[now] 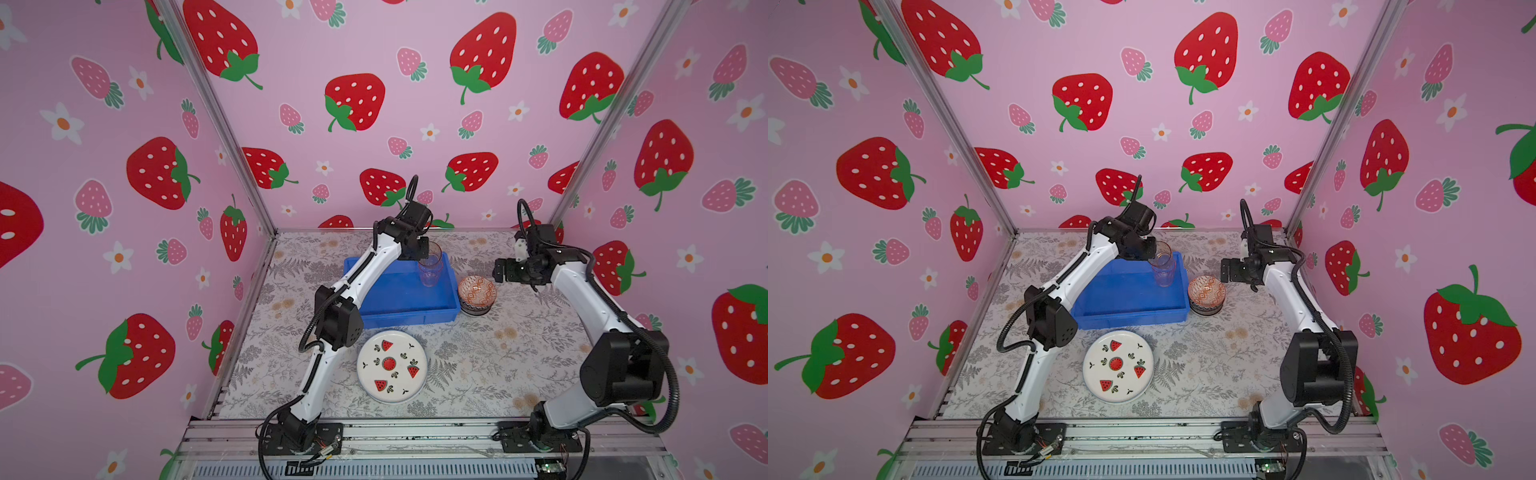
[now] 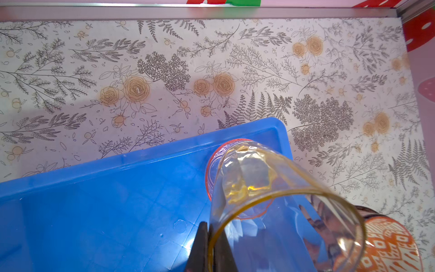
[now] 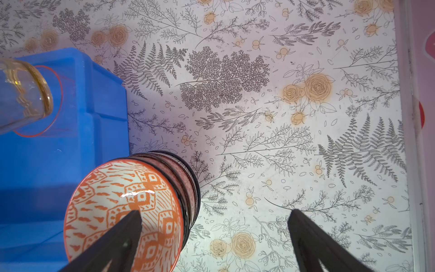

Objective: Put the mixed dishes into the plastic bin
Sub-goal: 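Lower the yellow cup into the bin beside the clear cup and open the left gripper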

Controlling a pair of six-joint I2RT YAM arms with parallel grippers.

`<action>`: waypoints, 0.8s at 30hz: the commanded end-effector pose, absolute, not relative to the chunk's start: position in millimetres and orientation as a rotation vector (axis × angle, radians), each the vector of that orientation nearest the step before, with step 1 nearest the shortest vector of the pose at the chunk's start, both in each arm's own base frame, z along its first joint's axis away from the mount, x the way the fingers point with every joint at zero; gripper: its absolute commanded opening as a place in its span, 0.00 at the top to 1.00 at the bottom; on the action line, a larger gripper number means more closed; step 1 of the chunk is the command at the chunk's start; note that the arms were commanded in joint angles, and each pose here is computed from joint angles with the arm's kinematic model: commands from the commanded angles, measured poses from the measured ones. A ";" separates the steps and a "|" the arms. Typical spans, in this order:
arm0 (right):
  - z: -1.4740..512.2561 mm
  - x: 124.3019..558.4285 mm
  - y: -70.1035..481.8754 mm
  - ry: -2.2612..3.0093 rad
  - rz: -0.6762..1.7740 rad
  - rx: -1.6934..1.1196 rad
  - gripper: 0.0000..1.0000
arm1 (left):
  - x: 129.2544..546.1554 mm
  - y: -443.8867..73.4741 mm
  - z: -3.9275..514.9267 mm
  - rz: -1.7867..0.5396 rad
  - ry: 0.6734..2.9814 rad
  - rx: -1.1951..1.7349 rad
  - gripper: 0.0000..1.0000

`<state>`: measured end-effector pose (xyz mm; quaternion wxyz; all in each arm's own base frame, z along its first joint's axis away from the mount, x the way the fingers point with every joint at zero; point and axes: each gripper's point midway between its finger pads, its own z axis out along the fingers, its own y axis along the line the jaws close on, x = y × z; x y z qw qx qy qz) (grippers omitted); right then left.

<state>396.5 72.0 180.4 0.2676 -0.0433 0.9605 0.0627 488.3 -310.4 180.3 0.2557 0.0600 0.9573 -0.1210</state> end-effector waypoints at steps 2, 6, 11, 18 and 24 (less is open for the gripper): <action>171.0 395.4 70.4 2.616 0.172 -0.128 0.00 | 486.1 -310.8 158.3 -0.282 2.644 0.181 1.00; 170.4 395.5 70.5 2.617 0.172 -0.129 0.00 | 486.3 -313.1 156.8 -0.291 2.645 0.184 1.00; 169.5 395.2 70.6 2.619 0.173 -0.128 0.00 | 486.7 -315.4 154.6 -0.303 2.647 0.185 0.97; 168.5 395.8 70.4 2.621 0.174 -0.128 0.00 | 488.1 -318.8 154.9 -0.323 2.641 0.185 0.83; 168.2 396.1 71.0 2.622 0.180 -0.128 0.00 | 489.5 -320.6 157.4 -0.334 2.630 0.185 0.70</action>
